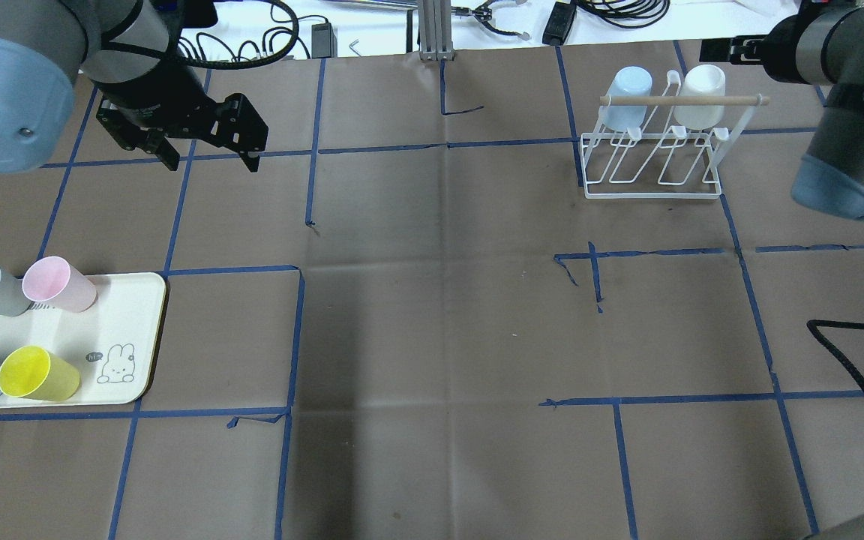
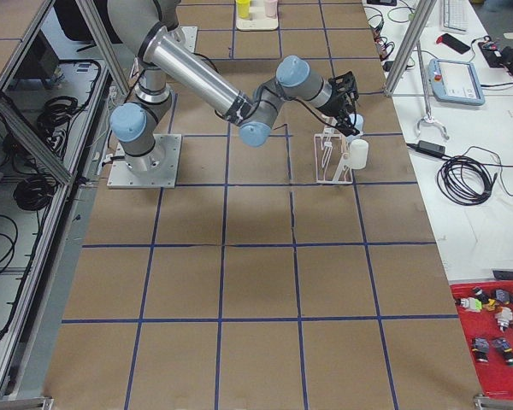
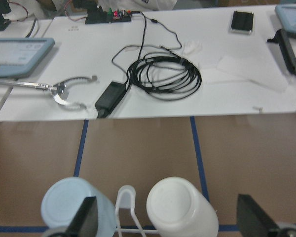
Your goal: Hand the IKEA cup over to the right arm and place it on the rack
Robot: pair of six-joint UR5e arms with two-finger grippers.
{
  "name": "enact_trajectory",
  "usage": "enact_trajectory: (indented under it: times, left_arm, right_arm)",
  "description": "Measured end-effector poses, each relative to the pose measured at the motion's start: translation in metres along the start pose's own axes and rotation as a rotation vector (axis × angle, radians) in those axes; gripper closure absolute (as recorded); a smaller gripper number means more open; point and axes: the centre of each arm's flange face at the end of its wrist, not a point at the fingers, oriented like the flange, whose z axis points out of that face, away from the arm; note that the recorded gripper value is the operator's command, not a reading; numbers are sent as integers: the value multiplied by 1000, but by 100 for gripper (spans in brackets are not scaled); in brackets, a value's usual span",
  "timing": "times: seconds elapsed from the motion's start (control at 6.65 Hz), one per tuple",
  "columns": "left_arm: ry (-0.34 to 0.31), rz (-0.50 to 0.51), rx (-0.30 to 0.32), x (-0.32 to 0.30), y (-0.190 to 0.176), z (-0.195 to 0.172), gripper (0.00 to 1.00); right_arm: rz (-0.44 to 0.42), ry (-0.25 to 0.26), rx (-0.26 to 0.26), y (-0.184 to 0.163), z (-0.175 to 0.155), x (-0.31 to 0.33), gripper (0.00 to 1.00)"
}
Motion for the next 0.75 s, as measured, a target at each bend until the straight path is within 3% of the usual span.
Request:
enact_trajectory:
  times: [0.3,0.45,0.75]
  left_arm:
    - [1,-15,0,-9,0,0,1]
    - [1,-20,0,-11,2,-1,1]
    - [1,-21,4,-10,5,-3,1]
  right_arm:
    - [-59,-41,-246,10,-22,-68,0]
    - [-100,-9,-364,22,-31,-105,0]
    - [-61,41,-545,48,-67,-153,0]
